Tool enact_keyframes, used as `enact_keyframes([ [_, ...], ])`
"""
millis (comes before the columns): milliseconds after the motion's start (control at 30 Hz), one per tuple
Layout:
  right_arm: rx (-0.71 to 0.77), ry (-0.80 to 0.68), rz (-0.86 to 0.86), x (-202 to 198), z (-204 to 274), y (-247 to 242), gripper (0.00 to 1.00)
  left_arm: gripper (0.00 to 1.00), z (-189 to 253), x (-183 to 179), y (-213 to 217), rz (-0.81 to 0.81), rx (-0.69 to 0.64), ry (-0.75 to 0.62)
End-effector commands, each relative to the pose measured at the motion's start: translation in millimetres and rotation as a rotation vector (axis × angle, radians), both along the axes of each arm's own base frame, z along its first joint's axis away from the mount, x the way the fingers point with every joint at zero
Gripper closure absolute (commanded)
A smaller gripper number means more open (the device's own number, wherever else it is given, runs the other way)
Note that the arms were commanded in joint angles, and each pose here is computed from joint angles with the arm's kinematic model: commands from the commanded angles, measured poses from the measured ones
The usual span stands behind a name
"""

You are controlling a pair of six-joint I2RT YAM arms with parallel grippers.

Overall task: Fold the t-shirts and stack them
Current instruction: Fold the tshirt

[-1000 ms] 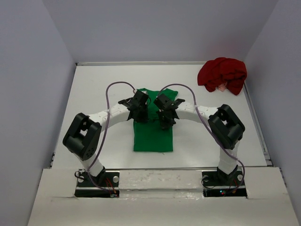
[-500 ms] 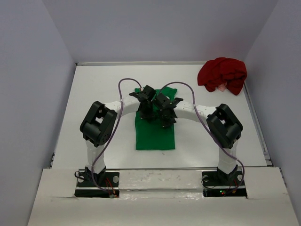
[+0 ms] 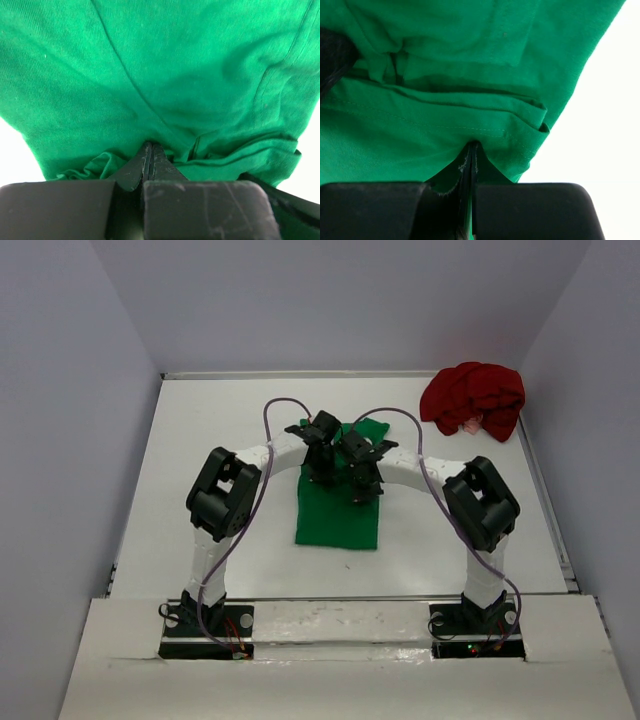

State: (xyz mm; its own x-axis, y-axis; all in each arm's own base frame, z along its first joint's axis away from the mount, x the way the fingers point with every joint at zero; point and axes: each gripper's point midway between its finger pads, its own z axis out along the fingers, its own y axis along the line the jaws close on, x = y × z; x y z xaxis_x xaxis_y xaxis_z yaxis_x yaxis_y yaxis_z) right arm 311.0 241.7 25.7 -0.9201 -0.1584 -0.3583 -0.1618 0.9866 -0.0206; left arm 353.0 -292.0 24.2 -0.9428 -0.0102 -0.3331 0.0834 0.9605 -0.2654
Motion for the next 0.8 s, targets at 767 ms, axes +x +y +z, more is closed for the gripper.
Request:
enact_keyframes([
  [767,0.005,-0.008,-0.010,17.2,10.1,-32.6,1.00,1.00,-5.8,26.5,-14.9,-0.034,0.028,-0.035],
])
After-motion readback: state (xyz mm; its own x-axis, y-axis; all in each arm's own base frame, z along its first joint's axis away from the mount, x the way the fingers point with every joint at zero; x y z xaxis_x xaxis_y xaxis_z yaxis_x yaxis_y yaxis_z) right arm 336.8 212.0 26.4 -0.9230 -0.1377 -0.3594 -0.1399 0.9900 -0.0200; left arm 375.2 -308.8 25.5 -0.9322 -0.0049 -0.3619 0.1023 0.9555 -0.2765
